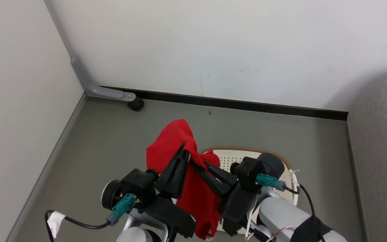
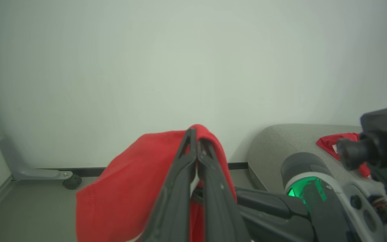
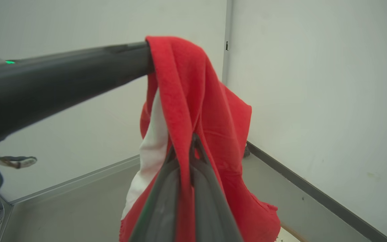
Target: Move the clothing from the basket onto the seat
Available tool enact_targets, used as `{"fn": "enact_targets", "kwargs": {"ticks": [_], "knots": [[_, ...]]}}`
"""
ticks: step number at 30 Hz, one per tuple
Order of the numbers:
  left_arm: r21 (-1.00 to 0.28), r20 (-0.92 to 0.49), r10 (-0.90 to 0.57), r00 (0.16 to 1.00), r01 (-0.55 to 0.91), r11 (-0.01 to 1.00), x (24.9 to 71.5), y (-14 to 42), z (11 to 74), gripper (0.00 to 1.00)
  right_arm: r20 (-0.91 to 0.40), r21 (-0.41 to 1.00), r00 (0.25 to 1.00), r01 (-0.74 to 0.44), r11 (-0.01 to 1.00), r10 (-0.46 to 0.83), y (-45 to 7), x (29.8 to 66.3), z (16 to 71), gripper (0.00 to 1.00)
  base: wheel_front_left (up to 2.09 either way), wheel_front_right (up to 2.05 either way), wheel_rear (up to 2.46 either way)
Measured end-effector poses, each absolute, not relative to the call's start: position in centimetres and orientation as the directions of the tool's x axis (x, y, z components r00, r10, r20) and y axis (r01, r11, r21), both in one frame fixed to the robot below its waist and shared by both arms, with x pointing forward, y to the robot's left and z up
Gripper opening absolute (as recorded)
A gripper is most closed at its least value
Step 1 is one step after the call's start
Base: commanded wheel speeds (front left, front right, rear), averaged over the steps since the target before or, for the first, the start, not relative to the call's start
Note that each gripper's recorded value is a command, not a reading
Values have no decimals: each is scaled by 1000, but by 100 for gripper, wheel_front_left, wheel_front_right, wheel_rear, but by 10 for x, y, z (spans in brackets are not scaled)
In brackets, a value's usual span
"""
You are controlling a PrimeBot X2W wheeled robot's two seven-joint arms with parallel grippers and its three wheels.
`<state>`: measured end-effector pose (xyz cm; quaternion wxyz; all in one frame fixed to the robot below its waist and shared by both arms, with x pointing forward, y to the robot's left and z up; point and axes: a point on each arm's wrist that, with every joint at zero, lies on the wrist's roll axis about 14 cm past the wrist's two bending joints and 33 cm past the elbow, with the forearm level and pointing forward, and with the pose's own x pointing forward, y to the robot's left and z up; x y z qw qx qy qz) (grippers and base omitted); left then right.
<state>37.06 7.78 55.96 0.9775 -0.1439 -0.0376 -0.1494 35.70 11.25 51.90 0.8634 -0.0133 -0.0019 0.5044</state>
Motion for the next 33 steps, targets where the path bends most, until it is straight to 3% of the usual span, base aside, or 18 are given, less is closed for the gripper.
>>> {"fn": "enact_targets", "kwargs": {"ticks": [3,4,5,6,7,21,33], "knots": [[-272,110,-284,952,304,913,371,77,559,0,-5,-3,504,-863,504,863,110,360,520,0,0,0,0],[-272,110,-285,952,305,913,371,77,559,11,-2,8,512,-859,512,859,109,362,521,0,0,0,0],[-273,110,-285,952,305,912,371,77,559,38,3,16,520,-854,520,854,107,364,522,0,0,0,0],[-273,110,-286,952,306,912,371,76,559,78,6,20,528,-849,528,849,105,366,523,0,0,0,0],[-272,110,-283,953,303,913,372,78,559,100,8,25,534,-845,534,845,103,368,524,0,0,0,0],[-250,55,-343,938,346,904,370,62,539,100,46,65,686,-728,683,726,40,406,536,0,0,0,0],[-242,23,-443,896,434,868,368,31,523,100,90,57,772,-635,770,629,-13,416,550,0,0,0,0]]}}
